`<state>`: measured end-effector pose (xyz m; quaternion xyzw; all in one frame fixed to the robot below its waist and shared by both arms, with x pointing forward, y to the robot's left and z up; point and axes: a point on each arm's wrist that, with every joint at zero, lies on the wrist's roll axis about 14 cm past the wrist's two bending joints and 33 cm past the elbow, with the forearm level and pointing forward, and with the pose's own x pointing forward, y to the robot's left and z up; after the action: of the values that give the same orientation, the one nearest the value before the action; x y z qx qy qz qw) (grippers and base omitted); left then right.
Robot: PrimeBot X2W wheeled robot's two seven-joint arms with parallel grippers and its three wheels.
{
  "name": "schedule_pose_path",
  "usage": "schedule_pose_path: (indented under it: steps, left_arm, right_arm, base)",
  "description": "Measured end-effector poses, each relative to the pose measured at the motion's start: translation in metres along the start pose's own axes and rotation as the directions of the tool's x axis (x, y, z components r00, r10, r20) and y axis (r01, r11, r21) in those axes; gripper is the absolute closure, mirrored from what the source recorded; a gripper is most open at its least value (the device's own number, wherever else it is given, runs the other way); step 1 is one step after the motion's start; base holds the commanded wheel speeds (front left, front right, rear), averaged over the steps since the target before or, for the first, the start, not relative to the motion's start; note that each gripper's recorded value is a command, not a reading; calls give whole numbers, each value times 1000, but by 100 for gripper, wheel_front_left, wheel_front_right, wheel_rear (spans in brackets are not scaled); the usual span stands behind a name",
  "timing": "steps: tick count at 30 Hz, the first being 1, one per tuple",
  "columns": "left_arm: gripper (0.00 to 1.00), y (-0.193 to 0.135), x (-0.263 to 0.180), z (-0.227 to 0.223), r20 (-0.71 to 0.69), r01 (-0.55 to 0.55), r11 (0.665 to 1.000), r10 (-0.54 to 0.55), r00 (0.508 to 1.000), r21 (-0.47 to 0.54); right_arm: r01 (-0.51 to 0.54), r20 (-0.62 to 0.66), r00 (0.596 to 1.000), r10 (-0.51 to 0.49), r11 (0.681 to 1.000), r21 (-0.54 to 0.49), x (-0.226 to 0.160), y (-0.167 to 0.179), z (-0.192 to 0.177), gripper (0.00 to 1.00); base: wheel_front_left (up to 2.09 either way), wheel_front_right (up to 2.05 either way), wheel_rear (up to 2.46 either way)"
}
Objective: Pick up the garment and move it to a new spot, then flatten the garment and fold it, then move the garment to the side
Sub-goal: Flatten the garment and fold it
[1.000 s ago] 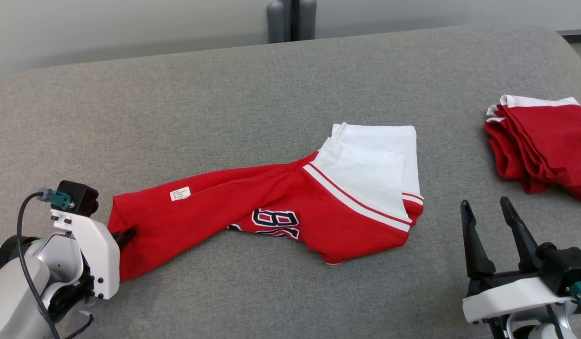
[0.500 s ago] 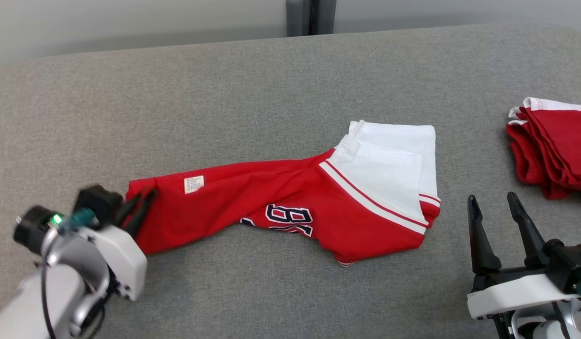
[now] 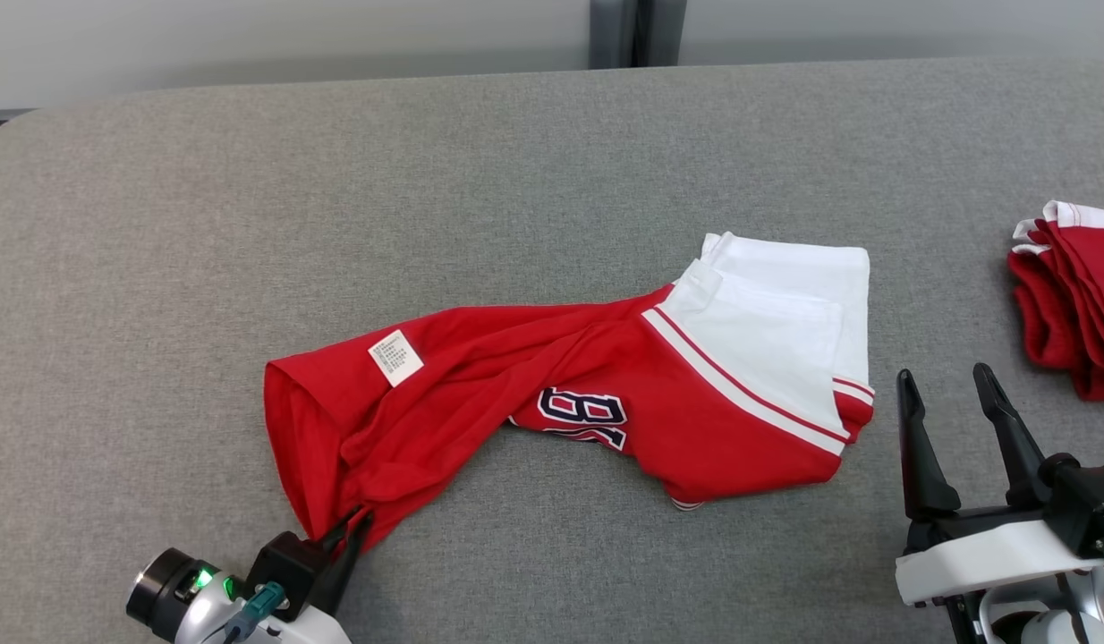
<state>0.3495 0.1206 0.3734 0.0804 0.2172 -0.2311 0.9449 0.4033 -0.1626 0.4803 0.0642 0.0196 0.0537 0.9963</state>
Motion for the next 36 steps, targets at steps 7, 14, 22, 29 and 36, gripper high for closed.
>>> schedule_pose_path:
  steps: [7, 14, 22, 29, 36]
  left_arm:
    - [0, -18, -8, -10, -17, 44, 998, -45, 999, -41]
    - [0, -5, -14, -10, 2, -25, 996, 25, 1000, -91]
    - [0, 38, -23, 37, 158, -181, 959, 218, 963, -217]
    - [0, 70, -36, 85, 285, -262, 917, 348, 893, -299]
    - [0, 90, -47, 126, 383, -295, 881, 434, 815, -371]
  right_arm:
    - [-12, 7, 1000, 12, 1000, 0, -1, 4, 4, 0]
    - [-12, 17, 1000, 12, 1000, 3, -2, 4, 8, 0]
    - [0, 52, 999, 0, 1000, 5, -5, 1, 19, 0]
    - [14, 97, 995, -14, 1000, 1, -5, -4, 33, 0]
    - [33, 127, 991, -33, 999, 0, -6, -10, 43, 0]
  base:
    - [0, 0, 0]
    - [0, 0, 0]
    - [0, 0, 0]
    - [0, 0, 0]
    - [0, 0, 0]
